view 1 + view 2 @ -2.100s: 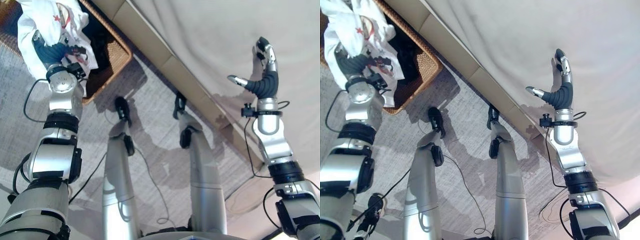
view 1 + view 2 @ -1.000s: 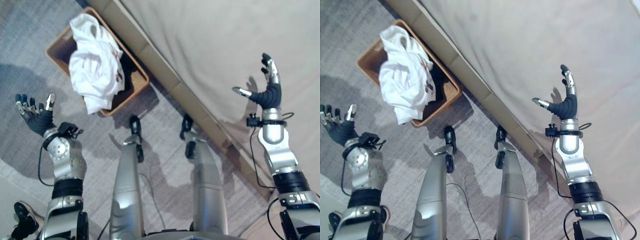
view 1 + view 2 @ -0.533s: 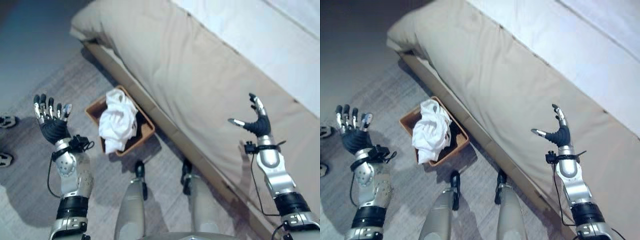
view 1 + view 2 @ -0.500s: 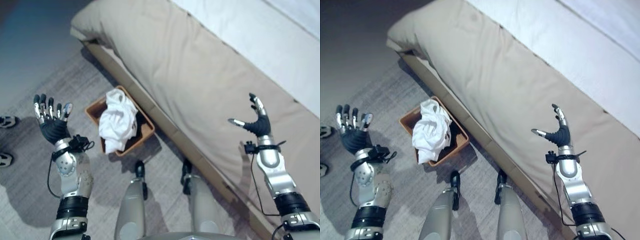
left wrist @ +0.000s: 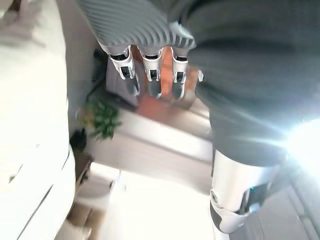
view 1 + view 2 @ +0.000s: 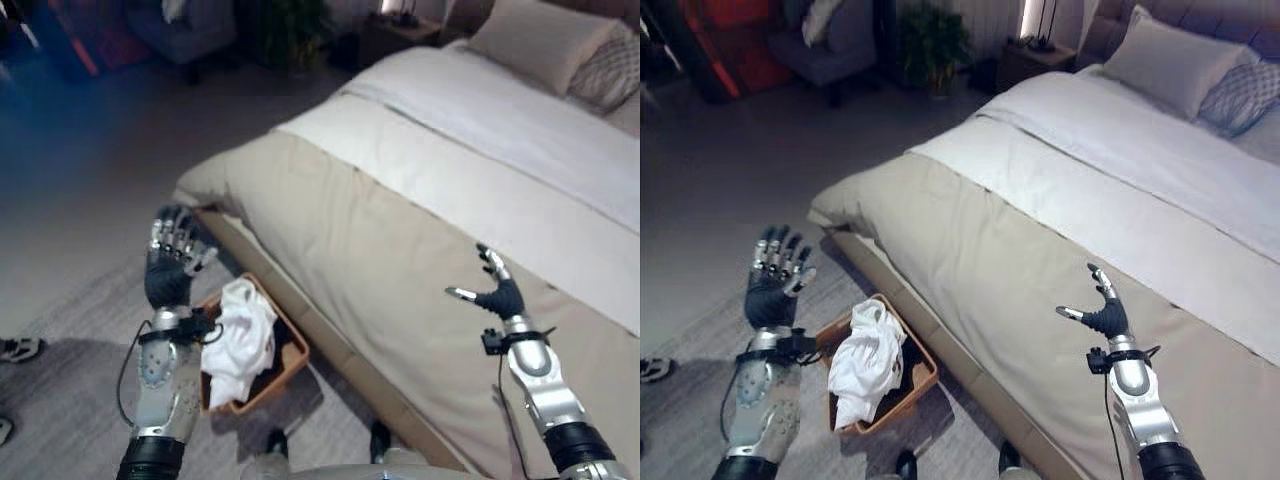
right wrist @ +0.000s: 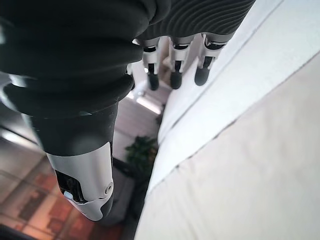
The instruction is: Pick up clothes into the bucket
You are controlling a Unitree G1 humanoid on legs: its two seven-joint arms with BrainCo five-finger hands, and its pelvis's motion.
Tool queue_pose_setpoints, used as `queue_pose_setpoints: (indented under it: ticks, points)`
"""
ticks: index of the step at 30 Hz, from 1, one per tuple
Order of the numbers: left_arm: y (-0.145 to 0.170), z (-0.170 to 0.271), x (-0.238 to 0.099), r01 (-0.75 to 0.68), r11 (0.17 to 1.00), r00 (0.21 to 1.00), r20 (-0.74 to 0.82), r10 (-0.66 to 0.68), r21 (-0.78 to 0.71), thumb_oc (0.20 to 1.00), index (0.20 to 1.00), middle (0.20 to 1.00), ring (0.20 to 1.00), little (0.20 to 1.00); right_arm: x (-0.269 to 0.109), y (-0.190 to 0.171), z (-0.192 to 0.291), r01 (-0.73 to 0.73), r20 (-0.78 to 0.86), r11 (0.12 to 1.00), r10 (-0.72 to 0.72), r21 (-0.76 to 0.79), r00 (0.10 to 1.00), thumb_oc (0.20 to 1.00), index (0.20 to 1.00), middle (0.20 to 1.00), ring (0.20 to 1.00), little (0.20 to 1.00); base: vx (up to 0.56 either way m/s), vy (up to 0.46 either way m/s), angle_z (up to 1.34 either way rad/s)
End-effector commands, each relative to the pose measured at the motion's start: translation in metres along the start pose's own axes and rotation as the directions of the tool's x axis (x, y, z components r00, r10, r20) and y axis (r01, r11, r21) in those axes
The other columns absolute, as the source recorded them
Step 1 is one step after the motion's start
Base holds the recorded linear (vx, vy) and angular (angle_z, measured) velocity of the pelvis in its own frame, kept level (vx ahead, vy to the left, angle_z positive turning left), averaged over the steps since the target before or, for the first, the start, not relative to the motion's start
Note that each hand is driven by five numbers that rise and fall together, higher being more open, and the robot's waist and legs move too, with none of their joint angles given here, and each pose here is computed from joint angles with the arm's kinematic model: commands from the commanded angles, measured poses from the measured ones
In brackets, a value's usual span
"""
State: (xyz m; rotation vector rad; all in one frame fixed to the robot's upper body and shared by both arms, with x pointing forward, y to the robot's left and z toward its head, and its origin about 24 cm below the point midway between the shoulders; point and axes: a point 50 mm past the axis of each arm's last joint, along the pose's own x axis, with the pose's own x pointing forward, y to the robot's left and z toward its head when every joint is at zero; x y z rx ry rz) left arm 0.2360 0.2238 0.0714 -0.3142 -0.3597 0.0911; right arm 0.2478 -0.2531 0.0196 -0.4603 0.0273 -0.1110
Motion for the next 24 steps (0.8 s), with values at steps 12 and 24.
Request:
queue_pose_setpoints:
  ticks: [12, 24]
  points:
    - [-0.053, -0.026, -0.024, 0.322, 0.946, 0.936, -0.164, -0.312, 0.039, 1.000, 1.000, 1.000, 1.000, 1.000, -0.018, 0.045, -0.001, -0.088, 0.004, 0.978, 0.089, 0.191, 0.996, 1.000, 1.000, 1.000, 1.000, 1.000, 0.03, -0.016, -0.14]
    - [-0.053, -0.032, -0.031, 0.341, 0.939, 0.922, -0.214, -0.324, 0.046, 1.000, 1.000, 1.000, 1.000, 1.000, -0.022, 0.052, 0.006, -0.129, 0.037, 0.942, 0.124, 0.309, 0.992, 1.000, 1.000, 1.000, 1.000, 1.000, 0.01, -0.003, -0.01]
